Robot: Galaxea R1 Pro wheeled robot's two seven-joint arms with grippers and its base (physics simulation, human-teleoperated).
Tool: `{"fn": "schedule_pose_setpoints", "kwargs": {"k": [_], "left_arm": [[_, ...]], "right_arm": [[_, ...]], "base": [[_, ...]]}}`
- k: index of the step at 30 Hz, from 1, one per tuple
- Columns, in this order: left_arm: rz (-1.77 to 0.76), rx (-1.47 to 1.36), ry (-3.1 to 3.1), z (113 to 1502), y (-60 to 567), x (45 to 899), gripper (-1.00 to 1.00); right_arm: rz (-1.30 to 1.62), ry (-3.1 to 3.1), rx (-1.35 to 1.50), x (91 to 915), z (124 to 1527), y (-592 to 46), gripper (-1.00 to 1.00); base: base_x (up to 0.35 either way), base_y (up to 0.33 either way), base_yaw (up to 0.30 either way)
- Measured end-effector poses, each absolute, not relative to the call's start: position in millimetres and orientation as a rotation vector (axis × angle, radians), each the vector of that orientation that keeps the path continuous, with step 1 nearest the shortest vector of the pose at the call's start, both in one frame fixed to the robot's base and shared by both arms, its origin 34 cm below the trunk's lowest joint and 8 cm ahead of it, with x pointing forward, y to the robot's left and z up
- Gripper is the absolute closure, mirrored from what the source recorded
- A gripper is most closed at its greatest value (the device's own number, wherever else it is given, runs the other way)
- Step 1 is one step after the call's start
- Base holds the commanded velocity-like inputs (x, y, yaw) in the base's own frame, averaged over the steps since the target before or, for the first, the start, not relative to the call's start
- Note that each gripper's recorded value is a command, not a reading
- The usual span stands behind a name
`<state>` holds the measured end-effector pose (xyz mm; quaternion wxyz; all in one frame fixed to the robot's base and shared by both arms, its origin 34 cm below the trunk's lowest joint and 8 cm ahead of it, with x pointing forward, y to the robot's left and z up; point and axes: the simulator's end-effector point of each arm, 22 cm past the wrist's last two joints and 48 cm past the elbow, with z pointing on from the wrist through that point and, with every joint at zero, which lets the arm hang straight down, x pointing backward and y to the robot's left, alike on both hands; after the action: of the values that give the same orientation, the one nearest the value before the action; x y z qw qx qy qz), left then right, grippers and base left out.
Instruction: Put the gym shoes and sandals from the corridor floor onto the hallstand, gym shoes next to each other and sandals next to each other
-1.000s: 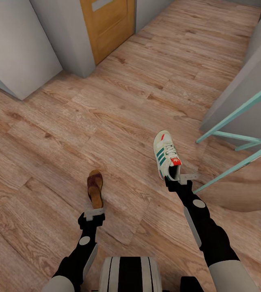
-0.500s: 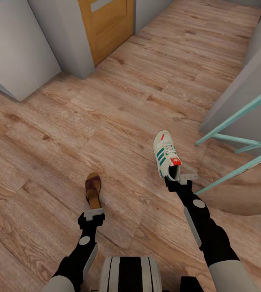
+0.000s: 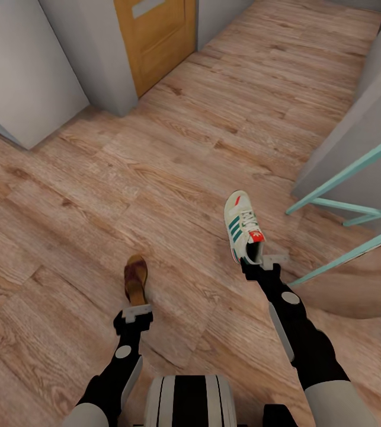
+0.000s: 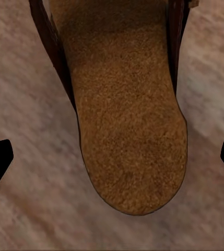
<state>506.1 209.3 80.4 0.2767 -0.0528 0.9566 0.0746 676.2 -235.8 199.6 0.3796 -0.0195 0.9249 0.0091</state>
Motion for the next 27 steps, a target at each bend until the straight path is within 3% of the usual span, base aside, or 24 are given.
{"fn": "schedule_pose_setpoints", "kwargs": {"k": [27], "left_arm": [[0.200, -0.141, 2.566, 80.7, 209.2, 507.4, -1.00]], "right_arm": [[0.024, 2.363, -0.049, 675.9, 199.2, -235.3, 1.00]], "base": [[0.016, 0.000, 0.000]]}}
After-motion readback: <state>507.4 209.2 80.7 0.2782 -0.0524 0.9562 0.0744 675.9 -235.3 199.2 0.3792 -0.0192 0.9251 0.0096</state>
